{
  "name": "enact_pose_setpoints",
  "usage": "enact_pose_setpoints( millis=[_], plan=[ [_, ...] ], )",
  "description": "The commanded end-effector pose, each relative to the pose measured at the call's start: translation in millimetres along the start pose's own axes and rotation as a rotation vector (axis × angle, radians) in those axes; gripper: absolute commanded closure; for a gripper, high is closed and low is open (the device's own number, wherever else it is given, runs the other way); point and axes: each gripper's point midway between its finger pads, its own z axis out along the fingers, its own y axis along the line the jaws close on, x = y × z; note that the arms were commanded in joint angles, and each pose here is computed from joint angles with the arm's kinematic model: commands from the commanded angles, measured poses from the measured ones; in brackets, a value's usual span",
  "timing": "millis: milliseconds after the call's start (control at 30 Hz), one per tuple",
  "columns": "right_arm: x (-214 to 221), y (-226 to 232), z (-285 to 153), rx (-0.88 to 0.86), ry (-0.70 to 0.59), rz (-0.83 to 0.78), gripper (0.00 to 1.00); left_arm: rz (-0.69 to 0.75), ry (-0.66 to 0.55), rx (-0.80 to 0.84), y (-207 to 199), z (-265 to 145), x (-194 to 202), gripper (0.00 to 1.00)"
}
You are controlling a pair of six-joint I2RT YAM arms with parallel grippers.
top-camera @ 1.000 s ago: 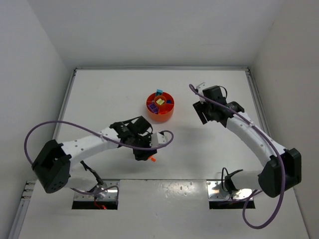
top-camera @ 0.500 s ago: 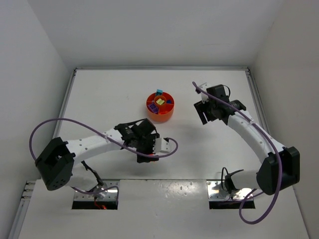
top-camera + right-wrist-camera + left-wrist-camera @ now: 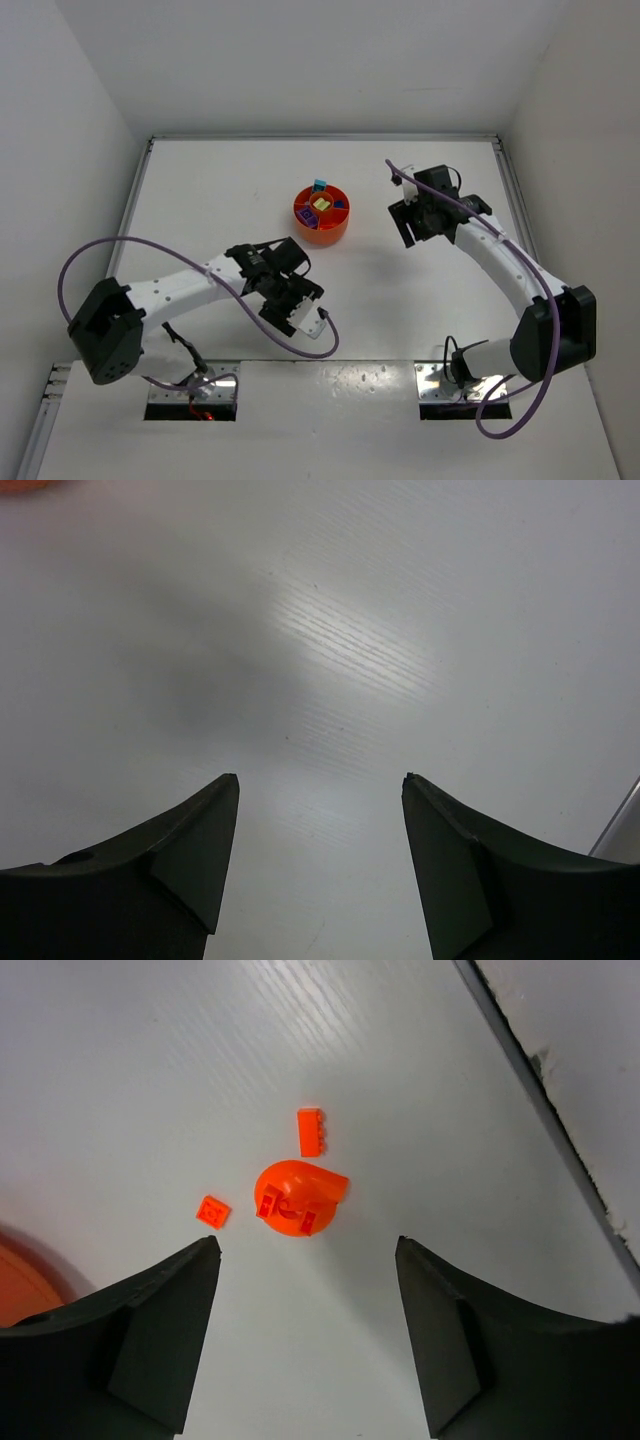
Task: Sort the legos into containers by color
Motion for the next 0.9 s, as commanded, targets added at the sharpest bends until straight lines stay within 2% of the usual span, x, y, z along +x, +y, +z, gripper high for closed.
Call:
enact_pose_setpoints(
  millis=[0,100,500,867],
  plan=[
    [-17.3,-4.3,-7.6,-0.001,-0.05,0.03,0.33,0.12,-0.015,0.077,3.5,5.6,3.7,0.24],
    [-13.1,-3.4,-5.7,-0.003,-0.04,0.029,0.33,0.118,-0.02,0.102,8.8,13.1,6.6,0.27],
    [-15.1,-0.3,-8.0,-0.034,-0.054,0.036,0.33,0.119,0.003,0.091,26.5,28.6,19.5,0.27],
    [-7.5,1.3,-10.5,-0.047,-0.055,0.043,0.33,0.1,0.028,0.14,20.3,44.1,27.9,0.27]
  ],
)
